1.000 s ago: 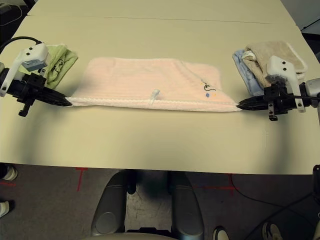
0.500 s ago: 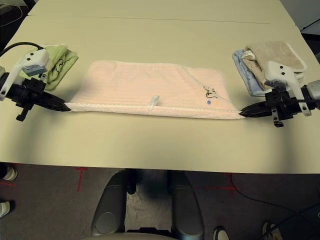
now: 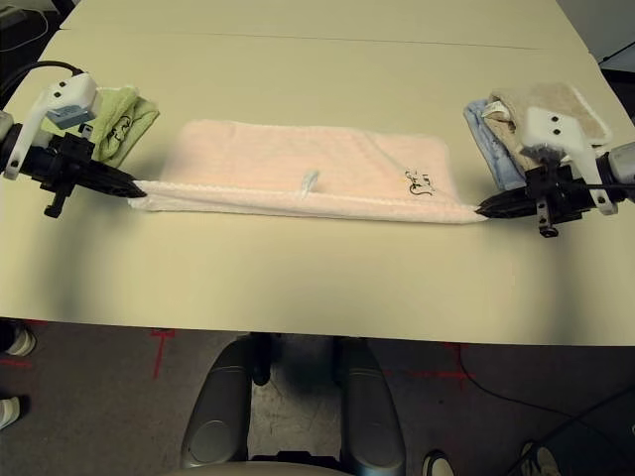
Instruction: Fold the towel and set it aside.
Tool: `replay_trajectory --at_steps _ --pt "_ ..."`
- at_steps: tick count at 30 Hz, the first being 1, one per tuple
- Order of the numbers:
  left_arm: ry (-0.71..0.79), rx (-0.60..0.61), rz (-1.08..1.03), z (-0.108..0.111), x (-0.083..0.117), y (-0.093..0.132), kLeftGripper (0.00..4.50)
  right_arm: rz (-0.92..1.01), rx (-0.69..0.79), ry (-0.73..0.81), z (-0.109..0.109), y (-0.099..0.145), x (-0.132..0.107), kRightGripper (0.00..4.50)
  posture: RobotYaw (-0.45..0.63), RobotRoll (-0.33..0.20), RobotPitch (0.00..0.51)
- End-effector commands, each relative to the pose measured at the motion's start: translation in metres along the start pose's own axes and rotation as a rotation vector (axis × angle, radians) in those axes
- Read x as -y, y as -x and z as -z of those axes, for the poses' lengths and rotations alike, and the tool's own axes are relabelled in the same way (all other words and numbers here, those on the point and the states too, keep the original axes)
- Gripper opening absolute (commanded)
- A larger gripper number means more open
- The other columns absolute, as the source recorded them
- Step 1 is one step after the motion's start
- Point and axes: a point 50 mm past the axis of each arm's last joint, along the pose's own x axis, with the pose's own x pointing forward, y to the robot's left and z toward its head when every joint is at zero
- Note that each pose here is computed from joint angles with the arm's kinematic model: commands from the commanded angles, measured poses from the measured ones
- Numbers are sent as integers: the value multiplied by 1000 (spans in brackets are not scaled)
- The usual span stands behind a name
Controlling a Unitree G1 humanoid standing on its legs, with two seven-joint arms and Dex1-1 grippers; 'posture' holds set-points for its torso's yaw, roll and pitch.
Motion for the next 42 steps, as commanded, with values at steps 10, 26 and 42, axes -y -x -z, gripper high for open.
replay_trajectory --at_steps 10,26,42 --pt "14 30 -205 -1 -19 8 22 300 35 -40 24 9 18 0 42 0 302" --pt "-6 39 -401 -6 -33 -2 22 448 194 -47 11 -18 24 0 37 0 296" --pt "0 53 -574 -5 -43 -12 22 500 256 -65 -10 -37 24 0 37 0 288"
